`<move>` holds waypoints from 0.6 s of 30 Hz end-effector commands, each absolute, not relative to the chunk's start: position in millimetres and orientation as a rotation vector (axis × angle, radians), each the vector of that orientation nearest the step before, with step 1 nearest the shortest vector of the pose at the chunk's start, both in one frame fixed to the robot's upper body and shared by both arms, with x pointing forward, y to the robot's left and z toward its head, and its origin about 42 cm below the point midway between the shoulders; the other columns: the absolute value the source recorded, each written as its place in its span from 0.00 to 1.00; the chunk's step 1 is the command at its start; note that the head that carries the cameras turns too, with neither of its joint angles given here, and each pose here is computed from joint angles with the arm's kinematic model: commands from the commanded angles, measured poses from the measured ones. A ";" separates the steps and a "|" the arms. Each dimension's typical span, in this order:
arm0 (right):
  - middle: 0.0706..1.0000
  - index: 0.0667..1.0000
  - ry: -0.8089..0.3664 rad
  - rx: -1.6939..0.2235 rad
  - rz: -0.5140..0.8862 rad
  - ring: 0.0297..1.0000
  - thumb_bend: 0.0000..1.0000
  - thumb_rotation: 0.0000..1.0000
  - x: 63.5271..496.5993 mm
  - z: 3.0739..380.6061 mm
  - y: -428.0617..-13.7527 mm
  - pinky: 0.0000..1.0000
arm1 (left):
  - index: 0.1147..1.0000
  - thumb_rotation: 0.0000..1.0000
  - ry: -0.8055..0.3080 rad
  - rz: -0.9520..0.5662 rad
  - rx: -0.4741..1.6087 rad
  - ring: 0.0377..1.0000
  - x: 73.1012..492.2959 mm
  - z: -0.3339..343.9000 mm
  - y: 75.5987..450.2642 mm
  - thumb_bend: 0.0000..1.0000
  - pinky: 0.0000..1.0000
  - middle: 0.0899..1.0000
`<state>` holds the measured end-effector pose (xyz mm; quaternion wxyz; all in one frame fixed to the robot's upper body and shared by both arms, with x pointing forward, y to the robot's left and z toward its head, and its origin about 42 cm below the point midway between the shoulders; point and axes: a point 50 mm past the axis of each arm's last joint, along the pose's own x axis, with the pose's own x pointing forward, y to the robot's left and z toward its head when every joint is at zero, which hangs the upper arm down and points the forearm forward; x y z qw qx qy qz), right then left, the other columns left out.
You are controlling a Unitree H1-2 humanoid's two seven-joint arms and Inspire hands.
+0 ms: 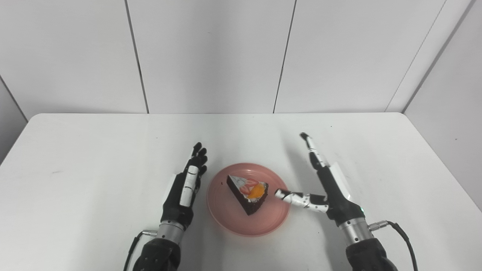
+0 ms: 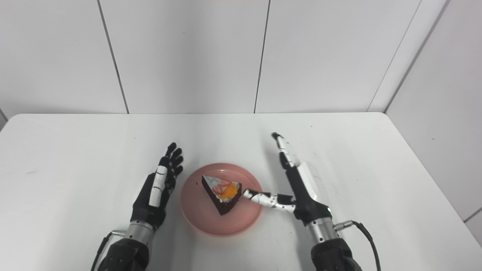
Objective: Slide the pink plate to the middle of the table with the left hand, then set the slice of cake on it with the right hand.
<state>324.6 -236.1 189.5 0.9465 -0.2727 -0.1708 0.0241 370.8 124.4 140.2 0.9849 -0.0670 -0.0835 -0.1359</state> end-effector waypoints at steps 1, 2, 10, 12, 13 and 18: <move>1.00 1.00 -0.375 -0.467 0.029 1.00 0.69 0.75 327.5 199.9 -235.3 1.00 | 1.00 1.00 -0.183 -0.277 -0.138 1.00 370.2 144.3 130.0 0.66 1.00 1.00; 1.00 1.00 -0.373 -0.448 0.027 1.00 0.65 0.76 328.2 199.5 -234.7 0.99 | 1.00 1.00 -0.181 -0.276 -0.137 1.00 370.3 144.3 131.7 0.66 1.00 1.00; 1.00 1.00 -0.343 -0.165 0.062 1.00 0.57 0.76 333.7 187.6 -212.6 1.00 | 1.00 1.00 -0.184 -0.262 -0.118 1.00 372.5 142.0 139.7 0.66 1.00 1.00; 1.00 1.00 -0.327 -0.110 0.068 1.00 0.60 0.78 333.4 185.5 -207.3 1.00 | 1.00 1.00 -0.183 -0.259 -0.121 1.00 372.2 141.6 141.8 0.66 1.00 1.00; 1.00 1.00 -0.314 -0.082 0.072 1.00 0.61 0.78 333.0 184.2 -204.8 1.00 | 1.00 1.00 -0.182 -0.260 -0.122 1.00 372.0 141.2 142.7 0.66 1.00 1.00; 1.00 1.00 -0.266 0.013 0.092 1.00 0.60 0.78 331.6 178.6 -195.1 1.00 | 1.00 1.00 -0.174 -0.265 -0.121 1.00 370.8 140.7 145.6 0.68 1.00 1.00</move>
